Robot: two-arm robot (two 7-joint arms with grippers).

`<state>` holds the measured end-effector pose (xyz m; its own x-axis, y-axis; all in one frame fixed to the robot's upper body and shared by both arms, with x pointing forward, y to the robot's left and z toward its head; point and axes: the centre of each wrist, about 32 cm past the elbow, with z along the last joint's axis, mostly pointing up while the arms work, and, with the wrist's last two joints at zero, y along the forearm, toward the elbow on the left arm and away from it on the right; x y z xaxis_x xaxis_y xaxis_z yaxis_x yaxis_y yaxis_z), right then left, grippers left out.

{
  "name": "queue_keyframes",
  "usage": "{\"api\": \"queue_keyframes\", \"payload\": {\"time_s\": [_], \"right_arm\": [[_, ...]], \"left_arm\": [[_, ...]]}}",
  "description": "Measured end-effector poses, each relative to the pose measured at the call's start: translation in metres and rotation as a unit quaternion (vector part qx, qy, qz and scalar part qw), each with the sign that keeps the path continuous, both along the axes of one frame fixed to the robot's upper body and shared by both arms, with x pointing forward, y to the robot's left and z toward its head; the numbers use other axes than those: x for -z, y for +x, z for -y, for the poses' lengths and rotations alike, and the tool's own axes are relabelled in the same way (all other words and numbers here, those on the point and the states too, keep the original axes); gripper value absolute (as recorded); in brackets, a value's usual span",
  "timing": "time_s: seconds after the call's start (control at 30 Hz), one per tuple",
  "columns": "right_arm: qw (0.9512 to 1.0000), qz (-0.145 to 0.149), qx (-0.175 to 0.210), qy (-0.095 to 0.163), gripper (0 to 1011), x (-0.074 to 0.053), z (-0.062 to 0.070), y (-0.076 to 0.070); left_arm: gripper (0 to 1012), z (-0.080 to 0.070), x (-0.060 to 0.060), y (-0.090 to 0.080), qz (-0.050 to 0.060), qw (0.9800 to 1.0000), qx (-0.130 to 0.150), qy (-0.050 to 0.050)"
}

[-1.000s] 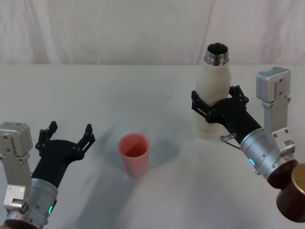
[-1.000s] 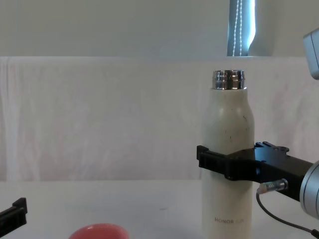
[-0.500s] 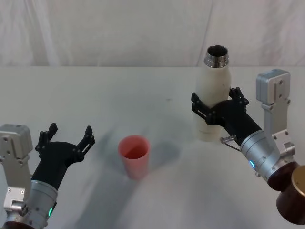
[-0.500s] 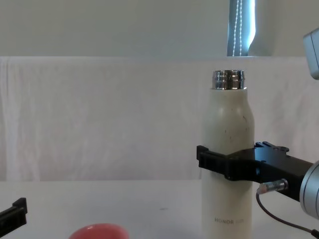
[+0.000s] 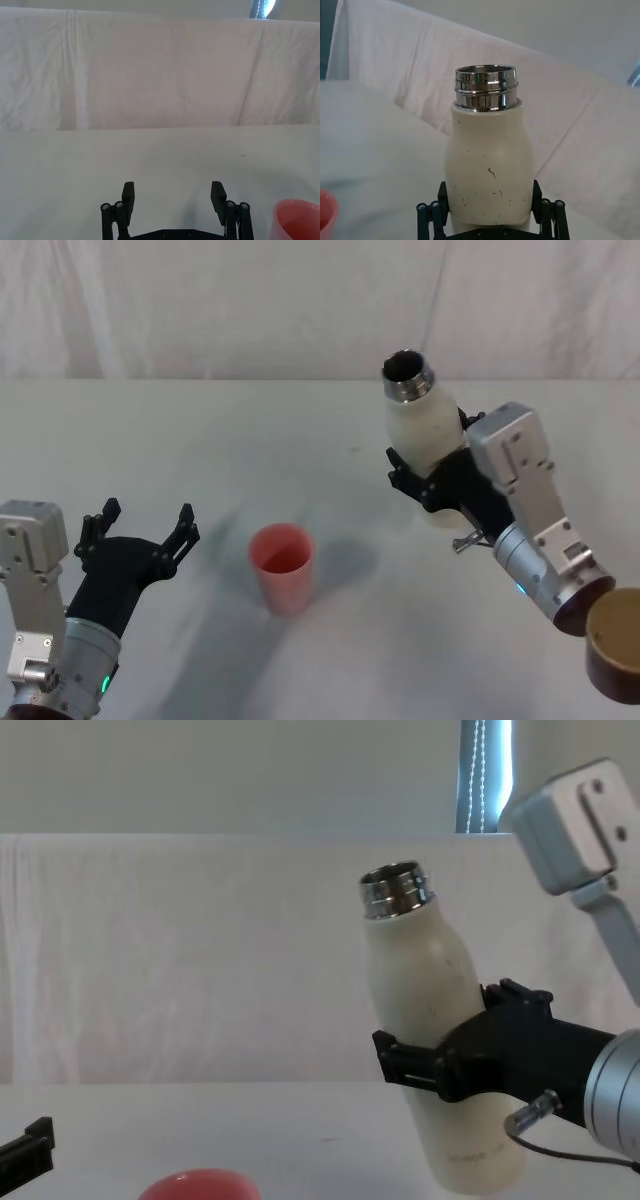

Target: Grasp the thermos with one hand and pour water into the cup lid.

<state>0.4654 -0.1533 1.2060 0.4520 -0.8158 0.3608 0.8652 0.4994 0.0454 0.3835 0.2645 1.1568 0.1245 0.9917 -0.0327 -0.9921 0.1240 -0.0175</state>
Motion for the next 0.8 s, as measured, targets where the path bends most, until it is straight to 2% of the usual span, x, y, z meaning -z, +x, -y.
{"api": "queue_keyframes", "payload": {"time_s": [0.07, 0.33, 0.43, 0.57, 0.6, 0.8], "right_arm": [[0.9996, 0.014, 0.000, -0.026, 960, -0.001, -0.002, -0.001], [0.9953, 0.049, -0.002, -0.084, 960, -0.004, -0.004, -0.004], [0.9935, 0.057, -0.003, -0.099, 960, -0.005, -0.005, -0.005], [0.9880, 0.081, -0.005, -0.131, 960, -0.004, -0.009, -0.008], [0.9880, 0.081, -0.005, -0.131, 960, -0.004, -0.009, -0.008], [0.9780, 0.110, -0.007, -0.177, 960, 0.002, -0.014, -0.014]], "left_arm": [[1001, 0.000, 0.000, 0.000, 0.000, 1.0000, 0.000, 0.000], [1001, 0.000, 0.000, 0.000, 0.000, 1.0000, 0.000, 0.000], [1001, 0.000, 0.000, 0.000, 0.000, 1.0000, 0.000, 0.000], [1001, 0.000, 0.000, 0.000, 0.000, 1.0000, 0.000, 0.000], [1001, 0.000, 0.000, 0.000, 0.000, 1.0000, 0.000, 0.000], [1001, 0.000, 0.000, 0.000, 0.000, 1.0000, 0.000, 0.000]]}}
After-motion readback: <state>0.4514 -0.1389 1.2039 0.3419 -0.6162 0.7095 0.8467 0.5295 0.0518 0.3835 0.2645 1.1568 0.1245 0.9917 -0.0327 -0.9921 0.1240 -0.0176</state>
